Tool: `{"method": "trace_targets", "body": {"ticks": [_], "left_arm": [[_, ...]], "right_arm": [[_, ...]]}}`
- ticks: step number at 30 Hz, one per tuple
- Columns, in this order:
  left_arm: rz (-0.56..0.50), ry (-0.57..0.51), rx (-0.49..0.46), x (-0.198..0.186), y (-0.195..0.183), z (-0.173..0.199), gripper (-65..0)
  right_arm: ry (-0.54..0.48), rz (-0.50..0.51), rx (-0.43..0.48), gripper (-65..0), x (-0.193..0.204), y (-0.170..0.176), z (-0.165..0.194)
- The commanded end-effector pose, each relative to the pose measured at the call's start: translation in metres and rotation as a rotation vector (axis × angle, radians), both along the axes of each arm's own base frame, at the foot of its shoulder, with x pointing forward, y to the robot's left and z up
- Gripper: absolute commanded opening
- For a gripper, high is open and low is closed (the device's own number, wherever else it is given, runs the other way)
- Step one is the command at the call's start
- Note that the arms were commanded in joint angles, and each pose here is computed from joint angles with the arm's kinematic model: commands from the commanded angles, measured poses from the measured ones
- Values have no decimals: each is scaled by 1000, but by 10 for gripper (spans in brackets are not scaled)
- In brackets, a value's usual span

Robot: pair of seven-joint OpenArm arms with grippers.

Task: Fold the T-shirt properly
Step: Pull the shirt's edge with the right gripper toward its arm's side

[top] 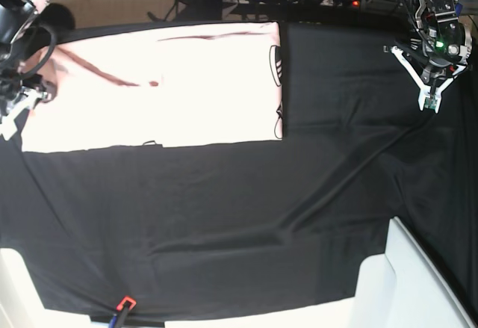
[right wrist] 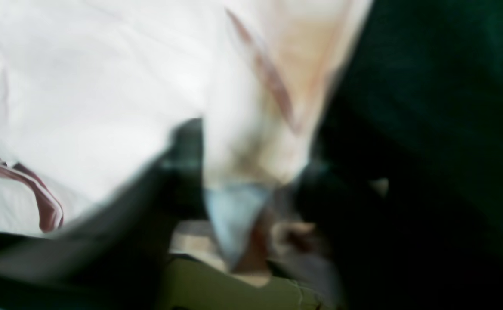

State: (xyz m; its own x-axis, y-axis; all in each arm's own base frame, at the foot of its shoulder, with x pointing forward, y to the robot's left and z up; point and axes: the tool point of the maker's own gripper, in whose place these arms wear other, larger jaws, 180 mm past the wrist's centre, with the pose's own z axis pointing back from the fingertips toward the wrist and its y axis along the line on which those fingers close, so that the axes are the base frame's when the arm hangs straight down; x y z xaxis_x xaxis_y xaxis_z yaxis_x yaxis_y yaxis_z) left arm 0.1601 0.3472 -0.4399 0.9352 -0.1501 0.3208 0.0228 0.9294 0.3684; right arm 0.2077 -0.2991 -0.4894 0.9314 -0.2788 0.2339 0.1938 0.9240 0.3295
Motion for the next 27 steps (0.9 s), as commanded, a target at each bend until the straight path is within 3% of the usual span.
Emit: {"method": "trace_targets", "body": {"ticks": [1,2,6,14,23,27], "left_arm": [[-5,-21,20,6,6,8,-650],[-5,-21,20,6,6,8,-650],[-5,-20,20,5,6,8,-650],[-5,-9,19,0,5,6,-650],[-7,-10,30,1,7,9,-650],[17,64,158,-23,35,14,-650]], "right_arm": [[-34,6,-28,-609,12,-11,10],[-29,29,-29,-650,14,-7,10],[-36,84,-51,-650,22,-1,13],[-137,123,-195,-650,34,-19,49],[-177,285,-285,-650,29,10,66],[-209,287,-322,-650,29,13,79]]}}
